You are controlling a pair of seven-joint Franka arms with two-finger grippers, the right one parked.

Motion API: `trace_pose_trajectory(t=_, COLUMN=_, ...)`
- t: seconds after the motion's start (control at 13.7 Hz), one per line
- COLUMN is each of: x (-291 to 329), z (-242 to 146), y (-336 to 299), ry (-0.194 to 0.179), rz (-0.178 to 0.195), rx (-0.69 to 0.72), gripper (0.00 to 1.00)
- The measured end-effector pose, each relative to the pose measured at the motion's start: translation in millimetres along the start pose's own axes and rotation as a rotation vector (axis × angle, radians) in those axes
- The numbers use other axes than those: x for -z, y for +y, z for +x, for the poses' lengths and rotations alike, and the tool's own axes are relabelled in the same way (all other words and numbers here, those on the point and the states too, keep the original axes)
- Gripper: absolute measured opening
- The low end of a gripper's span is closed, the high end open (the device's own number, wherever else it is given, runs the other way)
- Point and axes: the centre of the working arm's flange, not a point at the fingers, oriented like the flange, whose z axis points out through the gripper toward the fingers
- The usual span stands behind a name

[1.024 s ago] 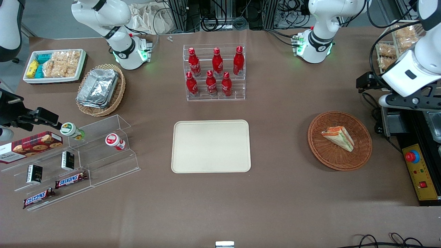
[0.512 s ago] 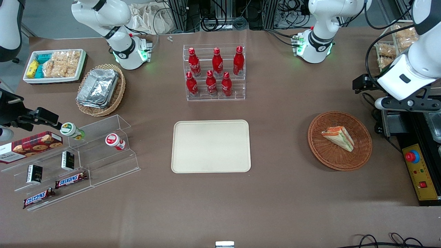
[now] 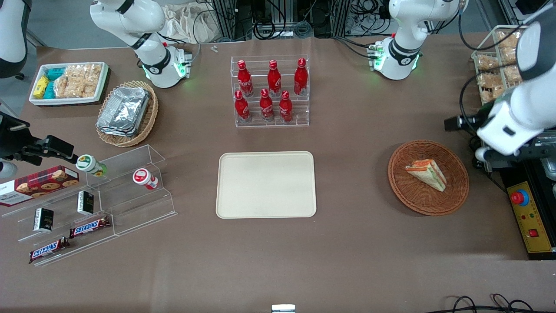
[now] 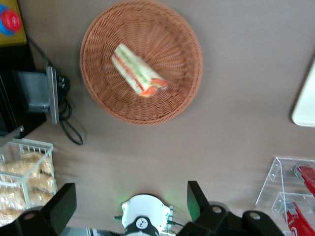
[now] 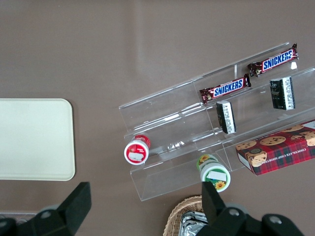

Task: Place sandwich from basket to tray
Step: 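Move the left gripper over the wicker basket toward the wrapped sandwich, then lower the left gripper and close it on the wrapped sandwich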

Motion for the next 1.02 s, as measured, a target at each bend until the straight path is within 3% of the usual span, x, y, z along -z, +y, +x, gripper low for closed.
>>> trace_pose_trajectory(t=0.15, x=-40, z=29, y=-19, ry=-0.043, rz=-0.01, rx=0.098, gripper=1.0)
trace_pose_trajectory(t=0.37, x=-116, z=62, y=-23, ry=-0.022, rz=-0.031, rx=0.321, gripper=1.0)
trace_pose_trajectory(t=0.59, x=-207, z=77, y=-11, ry=-0.028, rz=-0.033, rx=0.494, gripper=1.0)
trace_pose_trajectory(t=1.02, x=-313, z=86, y=-17, ry=-0.036, rz=-0.043, rx=0.627, gripper=1.0)
